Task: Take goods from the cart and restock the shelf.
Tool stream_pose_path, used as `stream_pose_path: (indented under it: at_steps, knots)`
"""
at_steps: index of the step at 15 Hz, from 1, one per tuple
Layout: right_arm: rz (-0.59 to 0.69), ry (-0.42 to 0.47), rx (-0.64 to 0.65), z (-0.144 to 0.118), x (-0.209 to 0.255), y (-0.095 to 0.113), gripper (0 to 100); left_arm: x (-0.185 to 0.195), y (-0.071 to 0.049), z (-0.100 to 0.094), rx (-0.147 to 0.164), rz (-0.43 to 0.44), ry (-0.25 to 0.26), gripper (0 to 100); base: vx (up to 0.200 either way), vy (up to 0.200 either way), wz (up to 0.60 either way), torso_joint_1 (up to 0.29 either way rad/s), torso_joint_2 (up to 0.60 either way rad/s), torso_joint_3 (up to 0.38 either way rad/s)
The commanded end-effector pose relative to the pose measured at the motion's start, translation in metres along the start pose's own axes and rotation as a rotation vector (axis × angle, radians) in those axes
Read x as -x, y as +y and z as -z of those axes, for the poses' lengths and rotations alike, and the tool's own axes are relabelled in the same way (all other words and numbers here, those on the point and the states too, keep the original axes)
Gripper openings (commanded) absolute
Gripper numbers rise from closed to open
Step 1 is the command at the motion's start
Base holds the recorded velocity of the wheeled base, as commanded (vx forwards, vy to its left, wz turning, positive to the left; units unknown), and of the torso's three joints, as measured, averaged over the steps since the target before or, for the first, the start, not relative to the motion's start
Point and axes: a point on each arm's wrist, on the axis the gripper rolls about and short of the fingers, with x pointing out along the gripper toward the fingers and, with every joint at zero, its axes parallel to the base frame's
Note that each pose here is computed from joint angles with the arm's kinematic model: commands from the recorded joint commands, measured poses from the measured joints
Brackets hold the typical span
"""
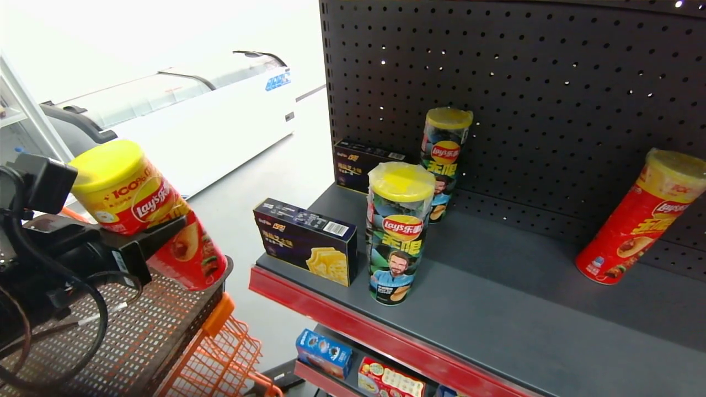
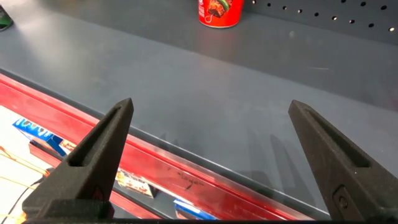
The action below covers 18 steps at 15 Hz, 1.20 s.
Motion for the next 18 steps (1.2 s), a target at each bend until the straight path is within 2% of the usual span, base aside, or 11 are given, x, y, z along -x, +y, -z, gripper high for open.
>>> stream_pose_path:
  at_steps: [1,2,4,6,7,8,9,10,11,18]
  knots:
    - [0.000,0.001,-0.001,0.000,0.000,0.000,100,0.014,-0.019,-0.010,0.004,0.110,-0.055,0,0.000,0.000,0.00,0.000,0.00,0.000]
    - [0.000,0.001,-0.001,0.000,0.000,0.000,100,0.017,-0.023,-0.007,0.011,0.154,-0.051,0,0.000,0.000,0.00,0.000,0.00,0.000]
    - [0.000,0.001,-0.001,0.000,0.000,0.000,100,0.023,-0.026,-0.006,0.007,0.177,-0.053,0,0.000,0.000,0.00,0.000,0.00,0.000]
    - [0.000,0.001,-0.001,0.000,0.000,0.000,100,0.031,-0.035,-0.007,0.008,0.227,-0.051,0,0.000,0.000,0.00,0.000,0.00,0.000]
    - [0.000,0.001,0.001,0.000,0.000,0.000,100,0.038,-0.041,-0.005,0.015,0.266,-0.001,0,0.000,0.000,0.00,0.000,0.00,0.000]
    - [0.000,0.001,0.001,0.000,0.000,0.000,100,0.039,-0.042,-0.005,0.014,0.271,0.003,0,0.000,0.000,0.00,0.000,0.00,0.000]
    - [0.000,0.001,0.001,0.000,0.000,0.000,100,0.044,-0.050,-0.001,0.020,0.324,0.050,0,0.000,0.000,0.00,0.000,0.00,0.000]
    - [0.000,0.001,0.001,0.000,0.000,0.000,100,0.044,-0.050,-0.001,0.020,0.324,0.050,0,0.000,0.000,0.00,0.000,0.00,0.000]
    - [0.000,0.001,-0.001,0.000,0.000,0.000,100,0.045,-0.051,0.005,0.022,0.335,0.072,0,0.000,0.000,0.00,0.000,0.00,0.000]
    - [0.000,0.001,0.001,0.000,0.000,0.000,100,0.044,-0.071,0.004,0.009,0.512,0.082,0,0.000,0.000,0.00,0.000,0.00,0.000]
